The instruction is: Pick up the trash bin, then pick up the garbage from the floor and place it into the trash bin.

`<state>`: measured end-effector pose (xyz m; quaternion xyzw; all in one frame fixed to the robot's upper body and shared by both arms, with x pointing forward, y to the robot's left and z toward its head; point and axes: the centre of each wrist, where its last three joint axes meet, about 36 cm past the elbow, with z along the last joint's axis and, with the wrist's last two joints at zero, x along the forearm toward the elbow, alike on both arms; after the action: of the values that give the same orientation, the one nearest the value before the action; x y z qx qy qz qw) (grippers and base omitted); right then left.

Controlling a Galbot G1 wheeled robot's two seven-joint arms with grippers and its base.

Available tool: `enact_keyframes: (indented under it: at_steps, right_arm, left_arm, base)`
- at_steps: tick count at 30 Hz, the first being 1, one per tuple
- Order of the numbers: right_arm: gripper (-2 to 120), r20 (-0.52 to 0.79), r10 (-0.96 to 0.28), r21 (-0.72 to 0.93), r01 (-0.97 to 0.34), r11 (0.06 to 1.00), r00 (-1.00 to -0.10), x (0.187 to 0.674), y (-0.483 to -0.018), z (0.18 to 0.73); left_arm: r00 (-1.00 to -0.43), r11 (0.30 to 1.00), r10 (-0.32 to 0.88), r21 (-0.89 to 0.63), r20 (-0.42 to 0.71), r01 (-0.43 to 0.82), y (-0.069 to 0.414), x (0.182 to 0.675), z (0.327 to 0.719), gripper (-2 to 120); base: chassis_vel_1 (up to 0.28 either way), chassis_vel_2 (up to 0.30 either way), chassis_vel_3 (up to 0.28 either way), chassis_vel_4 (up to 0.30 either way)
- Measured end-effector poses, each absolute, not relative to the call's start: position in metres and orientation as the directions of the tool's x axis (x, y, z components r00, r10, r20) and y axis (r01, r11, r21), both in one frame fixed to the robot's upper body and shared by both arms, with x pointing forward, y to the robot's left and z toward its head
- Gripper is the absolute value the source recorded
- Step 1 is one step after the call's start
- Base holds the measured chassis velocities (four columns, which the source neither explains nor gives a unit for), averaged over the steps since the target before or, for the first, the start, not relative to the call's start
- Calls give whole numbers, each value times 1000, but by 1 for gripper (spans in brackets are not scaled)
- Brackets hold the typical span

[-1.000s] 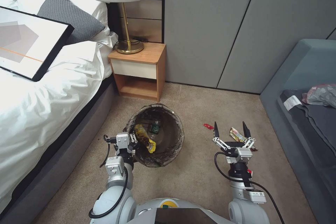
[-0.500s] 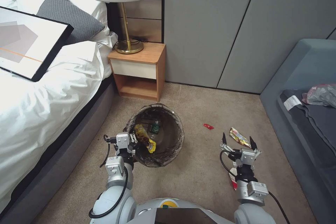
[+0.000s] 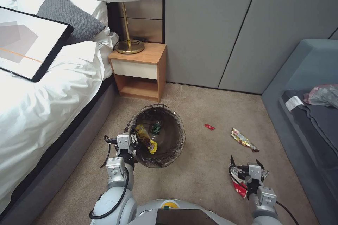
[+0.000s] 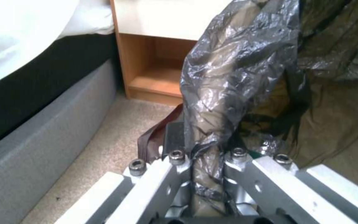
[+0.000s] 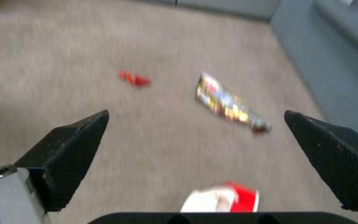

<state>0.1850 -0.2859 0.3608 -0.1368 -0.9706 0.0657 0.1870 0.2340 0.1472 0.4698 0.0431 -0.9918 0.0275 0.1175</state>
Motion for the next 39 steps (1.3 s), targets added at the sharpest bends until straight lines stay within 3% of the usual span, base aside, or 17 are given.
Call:
enact_keyframes:
  at_steps: [12,33,39]
  right_arm:
    - [100,572,273,-91,271,958,-774,183,-315,298]
    - [100,616,270,-29,321,947,-740,216,-363,251]
    - [86,648,283,-29,348,937,-707,221,-370,236]
  left_arm:
    - [-969,995,-79,-45,235,-92,147,234,470,3]
    - [-969,995,-79,-44,235,-92,147,234,470,3]
    - [-969,995,-79,-44,235,-92,147,234,470,3]
  base:
    - [0,0,0,0]
    - [0,0,0,0]
    - [0,0,0,0]
